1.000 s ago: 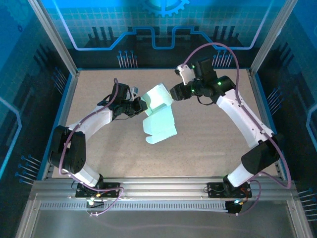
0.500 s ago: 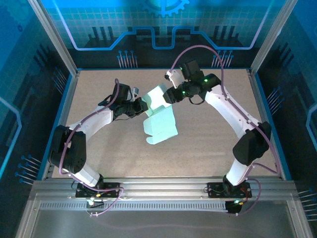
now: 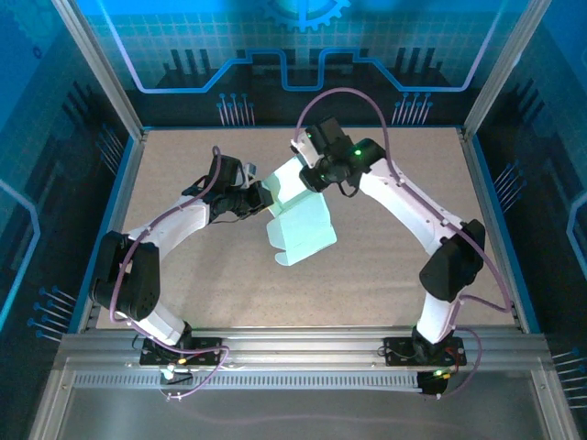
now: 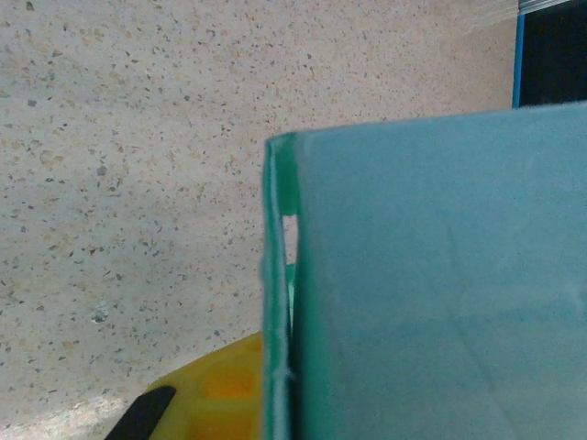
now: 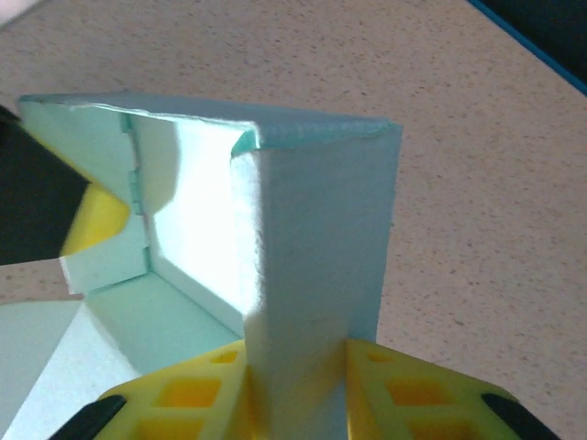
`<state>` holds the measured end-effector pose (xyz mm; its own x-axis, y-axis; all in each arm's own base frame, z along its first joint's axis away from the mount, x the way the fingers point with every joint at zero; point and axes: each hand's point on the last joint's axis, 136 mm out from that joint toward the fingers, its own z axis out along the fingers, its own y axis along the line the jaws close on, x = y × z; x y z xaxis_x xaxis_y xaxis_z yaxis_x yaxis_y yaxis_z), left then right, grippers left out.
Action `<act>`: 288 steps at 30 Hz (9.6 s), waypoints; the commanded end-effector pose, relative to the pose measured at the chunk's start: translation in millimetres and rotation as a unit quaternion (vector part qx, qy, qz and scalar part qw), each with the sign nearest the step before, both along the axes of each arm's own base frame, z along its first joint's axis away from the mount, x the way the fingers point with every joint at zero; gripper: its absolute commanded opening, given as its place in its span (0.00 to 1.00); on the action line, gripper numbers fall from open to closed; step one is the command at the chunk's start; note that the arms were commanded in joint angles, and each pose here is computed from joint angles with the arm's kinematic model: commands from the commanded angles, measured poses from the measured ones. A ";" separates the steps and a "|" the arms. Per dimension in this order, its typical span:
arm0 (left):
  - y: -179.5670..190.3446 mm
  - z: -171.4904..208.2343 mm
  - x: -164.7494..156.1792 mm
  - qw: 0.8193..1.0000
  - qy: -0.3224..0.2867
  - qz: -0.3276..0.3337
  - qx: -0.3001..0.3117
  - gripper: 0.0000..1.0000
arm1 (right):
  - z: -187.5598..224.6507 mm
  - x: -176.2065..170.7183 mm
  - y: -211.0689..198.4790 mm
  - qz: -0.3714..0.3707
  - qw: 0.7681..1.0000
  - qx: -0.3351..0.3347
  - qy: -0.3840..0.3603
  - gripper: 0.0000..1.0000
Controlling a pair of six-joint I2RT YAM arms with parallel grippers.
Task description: Fold the paper box
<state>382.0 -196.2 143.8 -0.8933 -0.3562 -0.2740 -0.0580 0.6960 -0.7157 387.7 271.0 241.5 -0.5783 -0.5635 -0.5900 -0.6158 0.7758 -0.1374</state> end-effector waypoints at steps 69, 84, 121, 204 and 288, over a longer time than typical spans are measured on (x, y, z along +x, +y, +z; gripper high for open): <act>-19.9 20.4 2.1 0.999 -0.022 -0.023 -0.024 0.00 | -13.3 20.1 21.1 -0.137 0.956 -0.192 -0.171 0.49; -18.0 21.3 2.7 0.999 -0.023 -0.019 -0.020 0.00 | -5.2 16.3 22.0 -0.140 0.961 -0.168 -0.171 0.60; -5.0 57.0 42.2 0.942 0.020 0.229 -0.243 0.00 | 35.3 -81.4 -17.3 -0.076 0.899 0.422 -0.089 0.90; -16.9 27.3 21.0 0.755 -0.355 -0.351 0.425 0.19 | 12.8 -99.4 -53.4 0.188 0.933 0.184 0.246 0.06; -1.6 -125.7 -82.2 0.950 0.121 -0.053 0.283 0.22 | -34.8 -70.6 -108.0 -0.194 0.961 0.183 0.071 0.88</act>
<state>303.8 -196.9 22.6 -0.9679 -0.1705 -0.1848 -0.1186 0.9577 -0.2623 317.2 162.1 210.6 -0.7924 -0.0649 -0.6065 -0.2688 0.9298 0.2516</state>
